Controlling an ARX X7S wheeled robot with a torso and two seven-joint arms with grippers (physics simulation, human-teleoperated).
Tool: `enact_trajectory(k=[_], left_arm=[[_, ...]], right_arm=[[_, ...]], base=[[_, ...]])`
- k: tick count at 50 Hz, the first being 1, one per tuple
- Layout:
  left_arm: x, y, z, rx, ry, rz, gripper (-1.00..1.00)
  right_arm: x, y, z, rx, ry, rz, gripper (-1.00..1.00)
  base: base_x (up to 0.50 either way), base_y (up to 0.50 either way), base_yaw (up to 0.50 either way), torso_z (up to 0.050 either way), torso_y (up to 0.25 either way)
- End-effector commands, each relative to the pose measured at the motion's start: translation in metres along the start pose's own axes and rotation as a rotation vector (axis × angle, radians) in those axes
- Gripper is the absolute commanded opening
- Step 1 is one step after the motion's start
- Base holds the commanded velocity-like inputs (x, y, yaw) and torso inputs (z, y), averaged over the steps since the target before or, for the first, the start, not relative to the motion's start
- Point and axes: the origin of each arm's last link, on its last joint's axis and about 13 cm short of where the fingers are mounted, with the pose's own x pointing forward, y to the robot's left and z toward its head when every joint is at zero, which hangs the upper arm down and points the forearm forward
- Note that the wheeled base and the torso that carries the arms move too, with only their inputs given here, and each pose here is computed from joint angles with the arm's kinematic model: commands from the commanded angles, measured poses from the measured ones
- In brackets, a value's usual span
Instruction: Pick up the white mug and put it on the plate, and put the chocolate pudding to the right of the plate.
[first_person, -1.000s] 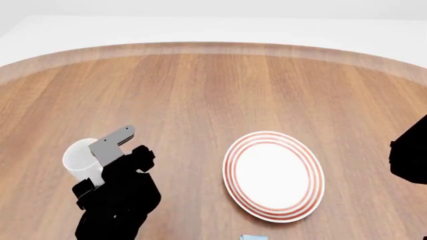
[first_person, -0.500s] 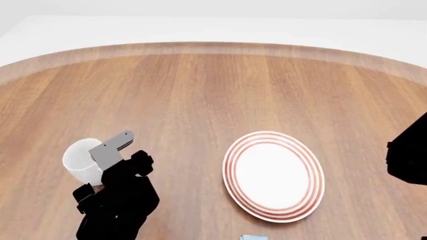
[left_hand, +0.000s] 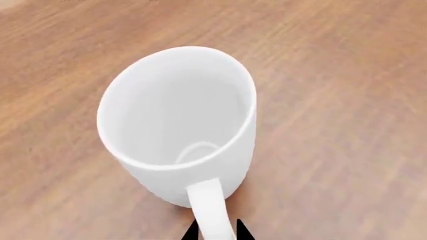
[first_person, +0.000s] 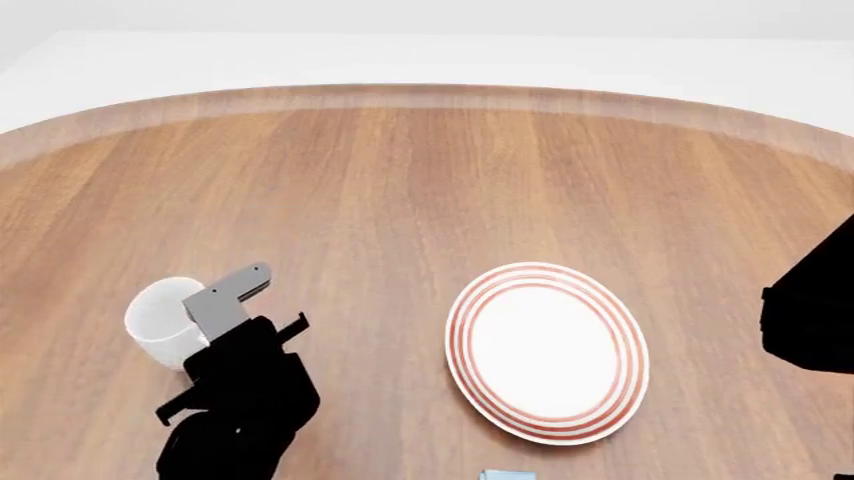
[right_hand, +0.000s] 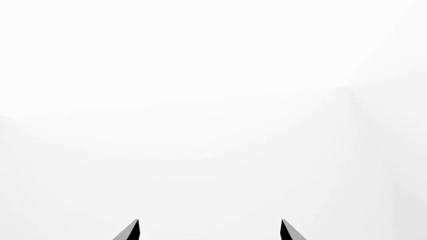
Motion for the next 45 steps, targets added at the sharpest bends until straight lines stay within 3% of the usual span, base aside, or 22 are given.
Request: enact_trajectory(k=[1, 4, 8, 11, 14, 16, 18, 19, 27, 31, 37, 45], left_arm=[[0.003, 0.001, -0.003, 0.001, 0.019, -0.001, -1.0], [0.003, 0.001, -0.002, 0.003, 0.015, -0.003, -1.0], [-0.002, 0.002, 0.011, 0.032, -0.097, -0.049, -1.0], [-0.016, 0.001, 0.033, 0.102, -0.282, -0.183, -1.0], [-0.036, 0.003, 0.057, 0.202, -0.469, -0.385, -1.0], [-0.061, 0.008, 0.084, 0.319, -0.628, -0.621, -1.0], [-0.067, 0.01, 0.091, 0.356, -0.664, -0.671, -1.0], [-0.074, 0.011, 0.099, 0.407, -0.704, -0.759, -1.0], [-0.093, 0.008, 0.115, 0.562, -0.713, -1.165, -1.0], [-0.094, 0.002, 0.126, 0.601, -0.725, -1.246, -1.0], [-0.091, -0.01, 0.141, 0.628, -0.613, -1.458, -1.0], [-0.093, -0.022, 0.15, 0.709, -0.53, -1.616, -1.0]], right_arm=[[0.0, -0.002, 0.001, -0.024, -0.014, 0.005, 1.0], [0.0, -0.001, 0.001, -0.025, -0.014, 0.006, 1.0], [0.0, -0.002, 0.001, -0.025, -0.014, 0.005, 1.0], [-0.001, -0.002, 0.001, -0.027, -0.013, 0.004, 1.0], [0.0, -0.002, 0.001, -0.027, -0.014, 0.003, 1.0], [0.0, -0.002, 0.001, -0.027, -0.015, 0.003, 1.0], [0.0, -0.002, 0.001, -0.025, -0.016, 0.002, 1.0], [-0.001, -0.002, 0.0, -0.027, -0.018, 0.001, 1.0], [0.0, -0.003, 0.001, -0.026, -0.021, -0.002, 1.0], [0.0, -0.003, 0.001, -0.025, -0.022, -0.002, 1.0], [0.001, -0.004, 0.0, -0.026, -0.02, -0.004, 1.0], [0.001, -0.004, 0.001, -0.027, -0.021, -0.005, 1.0]], base=[[0.0, 0.0, 0.0, 0.0, 0.0], [0.0, 0.0, 0.0, 0.0, 0.0], [0.0, 0.0, 0.0, 0.0, 0.0], [0.0, 0.0, 0.0, 0.0, 0.0], [0.0, 0.0, 0.0, 0.0, 0.0], [0.0, 0.0, 0.0, 0.0, 0.0], [0.0, 0.0, 0.0, 0.0, 0.0], [0.0, 0.0, 0.0, 0.0, 0.0], [0.0, 0.0, 0.0, 0.0, 0.0], [0.0, 0.0, 0.0, 0.0, 0.0], [0.0, 0.0, 0.0, 0.0, 0.0], [0.0, 0.0, 0.0, 0.0, 0.0]])
